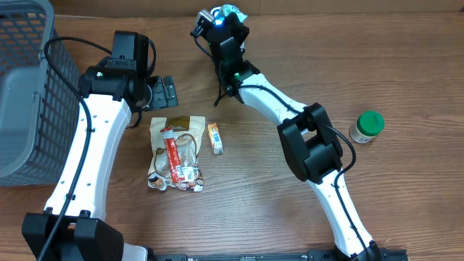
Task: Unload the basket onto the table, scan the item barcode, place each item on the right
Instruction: 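Move the teal packet around in front of the scanner, then carry the teal packet right and lower it beside the green-lidded jar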
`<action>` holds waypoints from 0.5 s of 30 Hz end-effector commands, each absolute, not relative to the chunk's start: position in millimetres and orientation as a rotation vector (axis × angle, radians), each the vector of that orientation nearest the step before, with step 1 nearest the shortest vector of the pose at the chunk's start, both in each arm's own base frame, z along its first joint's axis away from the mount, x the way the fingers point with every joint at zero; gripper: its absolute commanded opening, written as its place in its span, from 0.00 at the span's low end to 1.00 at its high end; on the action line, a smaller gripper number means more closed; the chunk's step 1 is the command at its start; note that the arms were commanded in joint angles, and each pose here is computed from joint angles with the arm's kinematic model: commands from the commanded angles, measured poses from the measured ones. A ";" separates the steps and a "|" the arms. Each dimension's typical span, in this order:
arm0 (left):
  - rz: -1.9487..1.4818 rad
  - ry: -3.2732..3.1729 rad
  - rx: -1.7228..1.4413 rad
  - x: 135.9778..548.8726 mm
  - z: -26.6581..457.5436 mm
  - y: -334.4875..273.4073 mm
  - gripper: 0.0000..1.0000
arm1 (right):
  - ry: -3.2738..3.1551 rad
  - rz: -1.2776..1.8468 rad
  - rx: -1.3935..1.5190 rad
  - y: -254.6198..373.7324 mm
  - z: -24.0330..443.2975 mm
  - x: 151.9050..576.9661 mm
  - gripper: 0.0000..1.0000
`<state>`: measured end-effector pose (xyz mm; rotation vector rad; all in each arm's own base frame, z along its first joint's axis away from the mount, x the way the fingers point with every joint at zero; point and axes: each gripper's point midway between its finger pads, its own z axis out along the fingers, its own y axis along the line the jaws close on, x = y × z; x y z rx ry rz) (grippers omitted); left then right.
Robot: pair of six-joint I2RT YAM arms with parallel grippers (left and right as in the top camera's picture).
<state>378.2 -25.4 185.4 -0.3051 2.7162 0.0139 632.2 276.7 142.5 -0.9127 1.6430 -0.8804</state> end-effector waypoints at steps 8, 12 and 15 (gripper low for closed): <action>-0.003 2.704 -0.313 381.9 189.6 -29.3 1.00 | 1.669 -0.875 -0.958 281.2 136.3 627.5 0.04; -0.003 2.704 -0.313 381.8 189.5 -29.4 1.00 | 1.669 -0.840 -0.828 275.8 168.0 626.8 0.04; -0.003 2.704 -0.312 381.9 189.6 -29.4 1.00 | 1.640 -0.831 -0.751 264.0 212.7 625.8 0.04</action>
